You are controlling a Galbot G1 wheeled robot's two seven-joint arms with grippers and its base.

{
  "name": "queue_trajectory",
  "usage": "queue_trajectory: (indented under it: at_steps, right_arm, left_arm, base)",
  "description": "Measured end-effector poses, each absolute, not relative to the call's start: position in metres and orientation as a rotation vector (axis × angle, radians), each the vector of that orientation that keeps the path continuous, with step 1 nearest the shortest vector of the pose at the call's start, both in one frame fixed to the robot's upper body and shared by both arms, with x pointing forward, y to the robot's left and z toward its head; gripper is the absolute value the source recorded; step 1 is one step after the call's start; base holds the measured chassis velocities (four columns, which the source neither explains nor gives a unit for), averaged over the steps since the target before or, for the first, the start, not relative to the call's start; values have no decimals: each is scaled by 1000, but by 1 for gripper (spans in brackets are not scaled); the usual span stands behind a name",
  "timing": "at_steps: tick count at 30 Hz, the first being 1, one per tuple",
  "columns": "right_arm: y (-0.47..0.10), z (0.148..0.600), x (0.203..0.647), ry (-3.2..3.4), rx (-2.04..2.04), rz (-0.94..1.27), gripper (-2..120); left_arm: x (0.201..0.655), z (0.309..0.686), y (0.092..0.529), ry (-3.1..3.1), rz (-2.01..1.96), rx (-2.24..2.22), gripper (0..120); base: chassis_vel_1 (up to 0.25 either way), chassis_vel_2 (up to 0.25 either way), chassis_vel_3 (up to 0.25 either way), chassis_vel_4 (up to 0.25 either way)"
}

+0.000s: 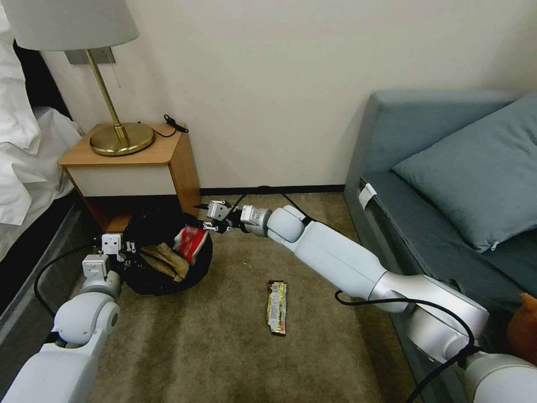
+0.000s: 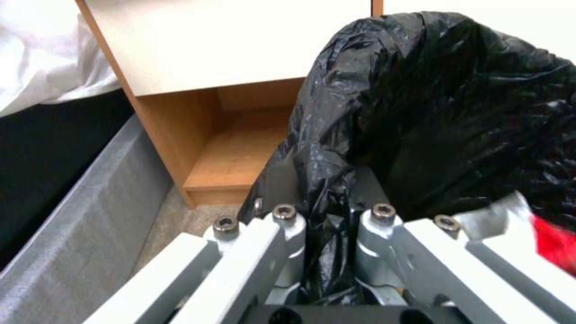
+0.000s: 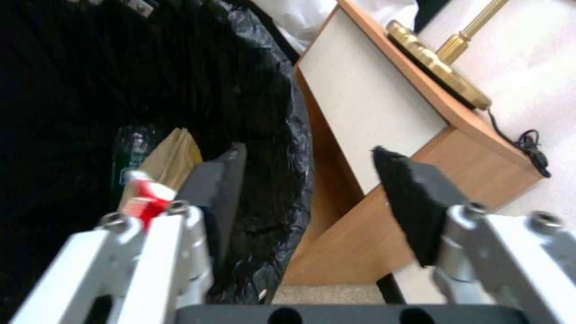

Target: Pick up the trash bin, then pick up the garbage on the floor and place it into the trash bin.

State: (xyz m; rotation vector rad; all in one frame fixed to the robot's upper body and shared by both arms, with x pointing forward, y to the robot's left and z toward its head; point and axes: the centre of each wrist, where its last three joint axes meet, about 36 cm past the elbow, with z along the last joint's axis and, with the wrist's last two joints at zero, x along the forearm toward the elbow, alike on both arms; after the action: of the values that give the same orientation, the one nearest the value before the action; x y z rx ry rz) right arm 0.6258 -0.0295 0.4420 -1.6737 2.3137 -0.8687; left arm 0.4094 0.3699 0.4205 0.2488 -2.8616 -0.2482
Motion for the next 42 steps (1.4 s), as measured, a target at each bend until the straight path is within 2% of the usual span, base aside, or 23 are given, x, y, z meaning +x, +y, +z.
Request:
queue_trajectory:
  at_steps: [1,3,5,6,9,12,20,25,28,42]
  right_arm:
    - [-29,442,626,2314,-1674,-869,58]
    - [-34,445,625,2321,-1664,-876,70]
    - [-36,445,625,2326,-1661,-880,73]
    - [-45,445,628,2348,-1651,-899,81]
    - [-49,444,629,2358,-1648,-910,85]
    - [-83,427,640,2448,-1639,-1017,99]
    - [-137,386,646,2587,-1668,-1087,100]
    - [-163,349,636,2649,-1709,-1076,100]
    - [-180,313,621,2694,-1744,-1077,100]
    - [-180,251,575,2842,-1812,-957,100]
  left_arm:
    - [409,420,370,-2862,-248,249,5]
    - [410,421,370,-2864,-249,248,5]
    - [410,422,370,-2865,-250,248,5]
    - [411,424,370,-2869,-253,248,5]
    - [411,424,371,-2870,-254,249,5]
    - [411,425,372,-2872,-257,250,5]
    - [412,424,373,-2868,-257,253,5]
    - [412,423,372,-2866,-257,251,5]
    - [413,423,372,-2867,-256,250,5]
    - [409,420,377,-2857,-262,263,5]
  base:
    - [0,0,0,0]
    - [0,0,0,0]
    - [0,0,0,0]
    - [0,0,0,0]
    - [0,0,0,0]
    - [0,0,0,0]
    - [0,0,0,0]
    - [0,0,0,0]
    - [0,0,0,0]
    - [0,0,0,0]
